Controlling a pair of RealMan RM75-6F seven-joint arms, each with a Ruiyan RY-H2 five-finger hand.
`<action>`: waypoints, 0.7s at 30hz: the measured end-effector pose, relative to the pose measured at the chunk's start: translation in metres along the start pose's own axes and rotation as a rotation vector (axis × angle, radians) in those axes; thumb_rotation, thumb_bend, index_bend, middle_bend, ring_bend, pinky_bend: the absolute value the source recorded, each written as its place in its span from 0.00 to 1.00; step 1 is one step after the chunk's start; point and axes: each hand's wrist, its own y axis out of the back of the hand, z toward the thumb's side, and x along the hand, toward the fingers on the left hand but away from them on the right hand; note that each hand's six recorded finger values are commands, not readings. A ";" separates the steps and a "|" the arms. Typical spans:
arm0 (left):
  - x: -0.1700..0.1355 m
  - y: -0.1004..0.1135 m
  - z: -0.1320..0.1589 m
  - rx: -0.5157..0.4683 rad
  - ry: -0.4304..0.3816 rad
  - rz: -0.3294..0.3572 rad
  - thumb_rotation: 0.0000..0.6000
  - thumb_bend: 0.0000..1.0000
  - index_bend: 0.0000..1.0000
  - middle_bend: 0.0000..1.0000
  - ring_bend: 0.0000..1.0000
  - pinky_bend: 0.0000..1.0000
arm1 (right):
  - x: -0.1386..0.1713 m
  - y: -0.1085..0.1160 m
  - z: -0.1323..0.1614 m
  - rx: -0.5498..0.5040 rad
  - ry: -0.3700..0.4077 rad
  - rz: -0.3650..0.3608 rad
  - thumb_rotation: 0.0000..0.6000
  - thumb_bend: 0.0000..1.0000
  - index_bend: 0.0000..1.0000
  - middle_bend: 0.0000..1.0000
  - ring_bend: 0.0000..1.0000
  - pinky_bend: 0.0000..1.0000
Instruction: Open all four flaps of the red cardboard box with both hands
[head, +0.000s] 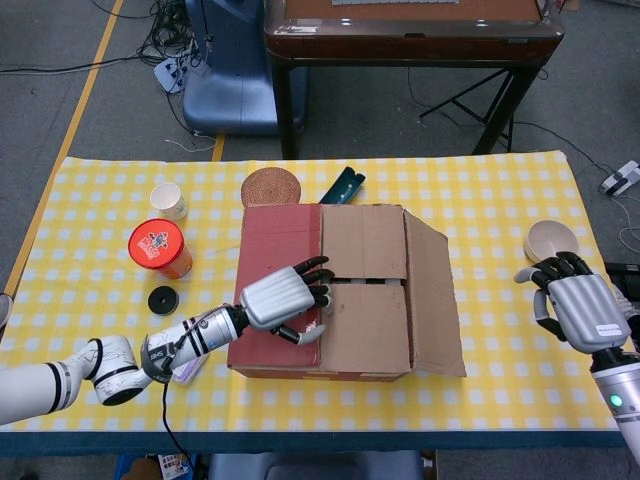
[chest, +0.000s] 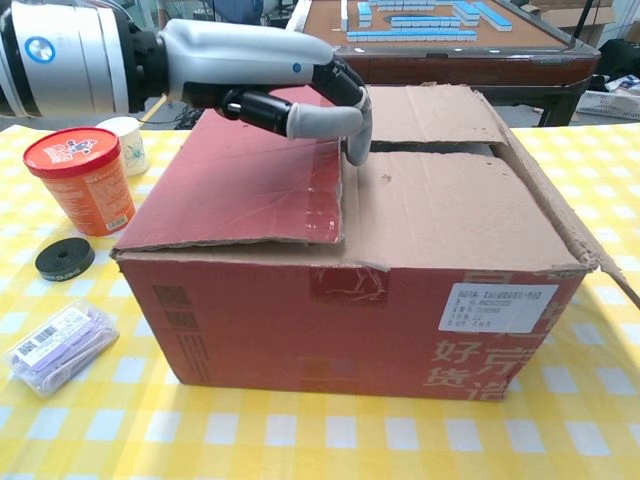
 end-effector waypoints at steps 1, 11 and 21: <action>0.000 0.000 0.000 0.006 0.003 0.000 0.06 0.46 0.48 0.36 0.12 0.00 | 0.000 0.000 0.000 -0.001 0.000 -0.001 1.00 0.74 0.36 0.37 0.24 0.15; -0.005 -0.001 -0.008 0.074 0.038 0.007 0.04 0.46 0.52 0.41 0.12 0.00 | 0.002 0.000 0.000 -0.007 -0.001 -0.007 1.00 0.74 0.36 0.37 0.24 0.15; -0.020 0.014 -0.021 0.063 0.113 0.058 0.04 0.46 0.54 0.43 0.13 0.00 | 0.006 0.003 -0.001 -0.007 -0.008 -0.020 1.00 0.74 0.36 0.37 0.24 0.15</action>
